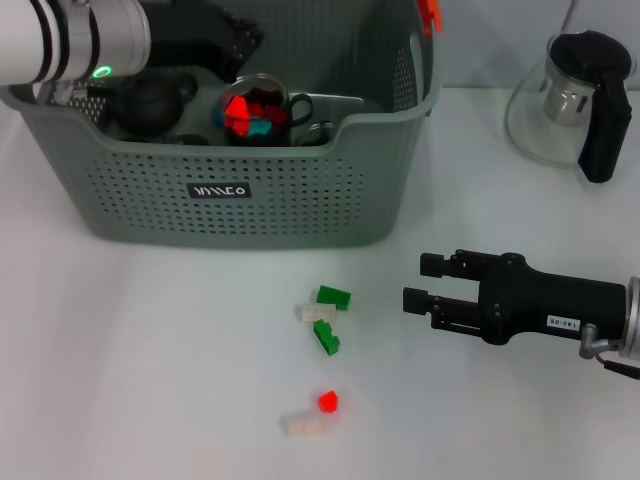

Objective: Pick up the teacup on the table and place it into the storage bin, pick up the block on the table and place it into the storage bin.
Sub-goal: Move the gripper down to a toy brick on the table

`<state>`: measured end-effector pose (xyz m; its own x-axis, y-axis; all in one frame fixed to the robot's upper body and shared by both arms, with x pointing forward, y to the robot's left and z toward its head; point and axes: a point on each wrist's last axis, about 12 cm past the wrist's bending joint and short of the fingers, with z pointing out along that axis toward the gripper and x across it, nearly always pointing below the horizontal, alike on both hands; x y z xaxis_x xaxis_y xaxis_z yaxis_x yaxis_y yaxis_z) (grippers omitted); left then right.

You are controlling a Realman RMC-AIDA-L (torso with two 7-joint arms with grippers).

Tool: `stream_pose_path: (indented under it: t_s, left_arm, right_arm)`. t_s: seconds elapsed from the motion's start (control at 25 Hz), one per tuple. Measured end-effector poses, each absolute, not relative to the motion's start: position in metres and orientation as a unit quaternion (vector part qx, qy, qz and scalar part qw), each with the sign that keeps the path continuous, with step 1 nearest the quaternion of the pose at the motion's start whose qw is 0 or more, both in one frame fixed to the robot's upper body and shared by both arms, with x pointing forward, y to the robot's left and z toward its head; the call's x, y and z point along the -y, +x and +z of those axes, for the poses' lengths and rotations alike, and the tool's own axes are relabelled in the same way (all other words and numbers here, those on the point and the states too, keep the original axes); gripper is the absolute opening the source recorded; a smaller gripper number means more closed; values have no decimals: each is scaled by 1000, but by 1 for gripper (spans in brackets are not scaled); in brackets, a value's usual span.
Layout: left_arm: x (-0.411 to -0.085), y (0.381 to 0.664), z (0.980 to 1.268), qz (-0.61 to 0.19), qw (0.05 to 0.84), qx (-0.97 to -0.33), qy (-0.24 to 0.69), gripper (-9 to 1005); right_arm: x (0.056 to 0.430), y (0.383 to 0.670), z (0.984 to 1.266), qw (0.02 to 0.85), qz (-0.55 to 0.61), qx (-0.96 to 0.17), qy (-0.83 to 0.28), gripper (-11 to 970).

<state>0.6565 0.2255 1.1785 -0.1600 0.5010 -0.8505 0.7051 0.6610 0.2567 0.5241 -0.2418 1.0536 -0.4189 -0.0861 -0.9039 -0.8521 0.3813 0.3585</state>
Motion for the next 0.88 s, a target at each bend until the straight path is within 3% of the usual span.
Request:
stream_pose_path:
  t_s: [0.08, 0.32, 0.52, 0.68, 0.88]
  left_arm:
    - [-225, 654, 1182, -98, 521, -749, 397, 57]
    - [-236, 638, 1195, -158, 569, -729, 345, 64]
    - [-260, 609, 1190, -307, 600, -686, 274, 130]
    - [-281, 574, 1162, -414, 610, -622, 263, 324]
    - [-293, 519, 1119, -447, 630, -556, 305, 470]
  right_arm:
    - [242, 524, 1053, 427, 448, -714, -328, 673]
    - [242, 525, 1054, 428, 447, -713, -329, 674]
    - [242, 525, 1054, 428, 447, -713, -328, 674]
    - [241, 524, 1053, 428, 448, -713, -328, 674]
    - [241, 524, 1053, 428, 448, -713, -328, 674]
